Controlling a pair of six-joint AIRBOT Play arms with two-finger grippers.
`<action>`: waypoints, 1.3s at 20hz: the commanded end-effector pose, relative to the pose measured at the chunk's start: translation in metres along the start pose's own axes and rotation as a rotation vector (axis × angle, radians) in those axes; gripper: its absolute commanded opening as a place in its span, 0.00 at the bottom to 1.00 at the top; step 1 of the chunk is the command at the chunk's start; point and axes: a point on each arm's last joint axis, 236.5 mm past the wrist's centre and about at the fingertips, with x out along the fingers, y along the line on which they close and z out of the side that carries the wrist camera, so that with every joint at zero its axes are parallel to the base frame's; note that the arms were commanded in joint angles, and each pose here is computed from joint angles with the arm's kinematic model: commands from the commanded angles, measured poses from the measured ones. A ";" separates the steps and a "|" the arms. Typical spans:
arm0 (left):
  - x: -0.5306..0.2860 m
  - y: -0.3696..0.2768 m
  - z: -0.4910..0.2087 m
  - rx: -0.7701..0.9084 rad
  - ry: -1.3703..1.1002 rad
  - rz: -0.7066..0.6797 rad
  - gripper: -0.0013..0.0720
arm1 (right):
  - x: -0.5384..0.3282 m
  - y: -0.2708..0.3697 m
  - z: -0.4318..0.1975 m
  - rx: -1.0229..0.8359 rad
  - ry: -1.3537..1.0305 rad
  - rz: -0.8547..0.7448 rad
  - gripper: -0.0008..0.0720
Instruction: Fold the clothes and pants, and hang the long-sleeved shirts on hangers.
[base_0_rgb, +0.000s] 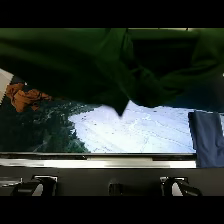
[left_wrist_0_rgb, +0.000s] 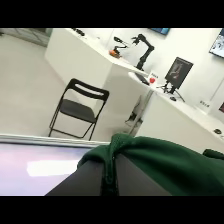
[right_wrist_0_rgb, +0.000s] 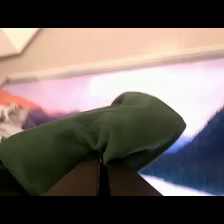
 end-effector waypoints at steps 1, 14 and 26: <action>0.006 0.042 -0.028 0.045 0.088 0.135 0.04 | 0.006 -0.046 -0.096 0.103 0.412 -0.137 0.08; 0.121 0.261 -0.343 -0.327 0.582 0.483 0.05 | 0.229 -0.105 -0.393 0.869 0.773 -0.139 0.13; -0.031 0.228 -0.441 -0.718 1.313 0.466 0.98 | 0.188 -0.237 -0.330 0.759 0.756 -0.221 0.98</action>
